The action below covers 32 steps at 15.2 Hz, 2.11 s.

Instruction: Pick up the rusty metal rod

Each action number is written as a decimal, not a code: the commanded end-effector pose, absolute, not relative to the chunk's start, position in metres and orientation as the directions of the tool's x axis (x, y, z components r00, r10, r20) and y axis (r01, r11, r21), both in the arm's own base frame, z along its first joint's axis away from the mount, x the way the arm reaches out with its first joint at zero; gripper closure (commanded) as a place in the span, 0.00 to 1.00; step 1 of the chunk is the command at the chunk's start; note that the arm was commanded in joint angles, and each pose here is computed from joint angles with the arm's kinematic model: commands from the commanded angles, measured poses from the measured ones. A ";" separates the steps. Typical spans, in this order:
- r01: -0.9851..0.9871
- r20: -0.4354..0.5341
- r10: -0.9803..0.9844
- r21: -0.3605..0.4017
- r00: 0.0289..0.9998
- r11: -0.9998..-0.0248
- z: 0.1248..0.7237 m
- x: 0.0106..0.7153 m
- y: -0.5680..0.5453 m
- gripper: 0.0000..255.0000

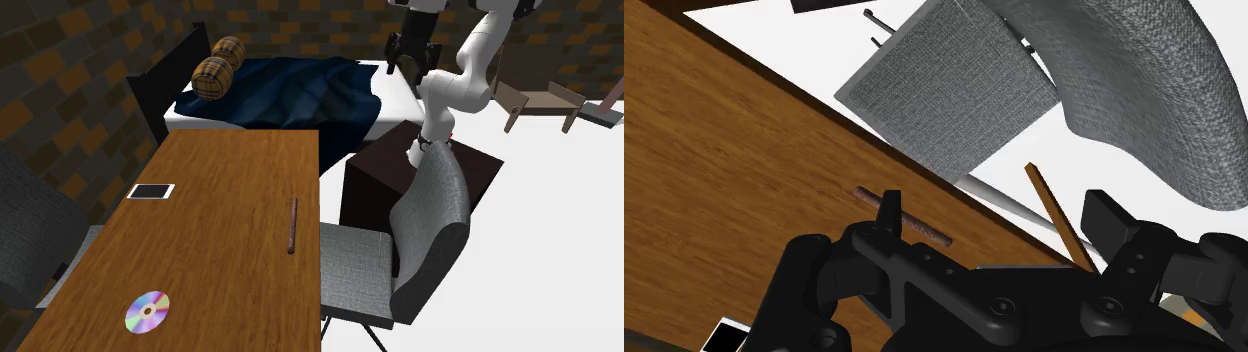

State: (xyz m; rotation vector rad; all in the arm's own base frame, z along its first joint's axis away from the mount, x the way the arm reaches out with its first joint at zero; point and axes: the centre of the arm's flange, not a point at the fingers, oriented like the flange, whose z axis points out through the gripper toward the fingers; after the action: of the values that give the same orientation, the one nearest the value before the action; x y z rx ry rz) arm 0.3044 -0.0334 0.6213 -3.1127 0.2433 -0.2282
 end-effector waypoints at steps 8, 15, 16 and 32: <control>0.003 0.130 0.004 0.010 0.991 -1.000 0.552 0.356 -0.068 0.00; 0.161 0.111 0.164 0.039 0.980 -0.986 0.482 0.410 -0.096 0.00; 0.183 0.108 0.187 0.043 0.977 -0.982 0.472 0.419 -0.100 0.00; 0.519 0.047 0.525 0.095 0.850 -0.849 0.313 0.553 -0.136 0.00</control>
State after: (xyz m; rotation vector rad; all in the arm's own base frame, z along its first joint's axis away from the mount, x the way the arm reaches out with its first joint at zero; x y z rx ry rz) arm 0.5435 -0.1330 0.3230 -3.1039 -0.8351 -0.1189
